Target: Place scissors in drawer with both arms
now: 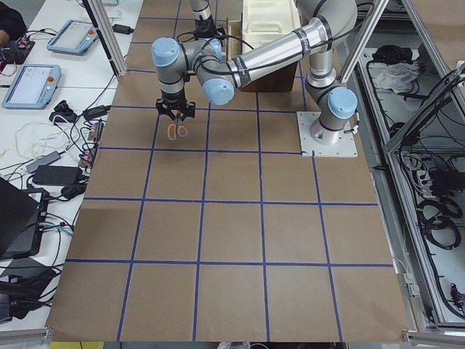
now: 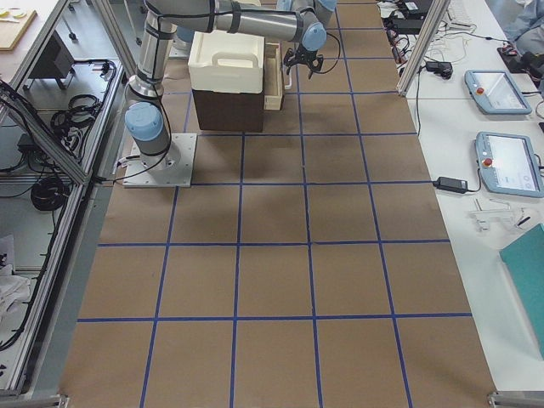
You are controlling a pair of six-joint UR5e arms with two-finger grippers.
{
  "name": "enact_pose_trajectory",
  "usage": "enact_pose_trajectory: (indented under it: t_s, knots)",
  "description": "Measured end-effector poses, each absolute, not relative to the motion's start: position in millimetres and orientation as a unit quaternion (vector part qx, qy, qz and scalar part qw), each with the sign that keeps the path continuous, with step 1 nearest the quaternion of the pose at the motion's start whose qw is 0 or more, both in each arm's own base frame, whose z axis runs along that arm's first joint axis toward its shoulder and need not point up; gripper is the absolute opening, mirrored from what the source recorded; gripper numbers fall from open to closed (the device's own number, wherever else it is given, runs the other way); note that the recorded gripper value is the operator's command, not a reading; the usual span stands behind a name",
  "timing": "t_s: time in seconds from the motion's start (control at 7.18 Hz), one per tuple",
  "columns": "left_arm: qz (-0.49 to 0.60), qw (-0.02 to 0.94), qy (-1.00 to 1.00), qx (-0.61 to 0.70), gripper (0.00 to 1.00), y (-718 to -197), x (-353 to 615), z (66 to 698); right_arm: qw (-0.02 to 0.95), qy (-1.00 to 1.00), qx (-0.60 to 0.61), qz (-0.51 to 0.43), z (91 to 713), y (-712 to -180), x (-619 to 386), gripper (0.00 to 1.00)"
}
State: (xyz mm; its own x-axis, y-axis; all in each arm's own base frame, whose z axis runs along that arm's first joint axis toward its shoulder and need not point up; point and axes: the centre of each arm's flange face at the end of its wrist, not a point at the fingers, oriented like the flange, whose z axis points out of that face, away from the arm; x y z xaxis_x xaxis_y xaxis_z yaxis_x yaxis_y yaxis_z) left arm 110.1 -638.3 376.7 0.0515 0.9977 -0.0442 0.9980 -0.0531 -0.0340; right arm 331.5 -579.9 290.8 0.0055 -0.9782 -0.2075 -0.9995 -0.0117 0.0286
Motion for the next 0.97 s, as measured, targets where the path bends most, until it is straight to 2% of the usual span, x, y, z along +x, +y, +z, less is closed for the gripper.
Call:
enact_pose_trajectory:
  t_s: [0.97]
  knots:
    - [-0.026,-0.002,0.687,0.726,0.00,-636.5,108.1,370.8,0.052,0.706,-0.704,0.058,300.2,-611.7,324.6,1.00]
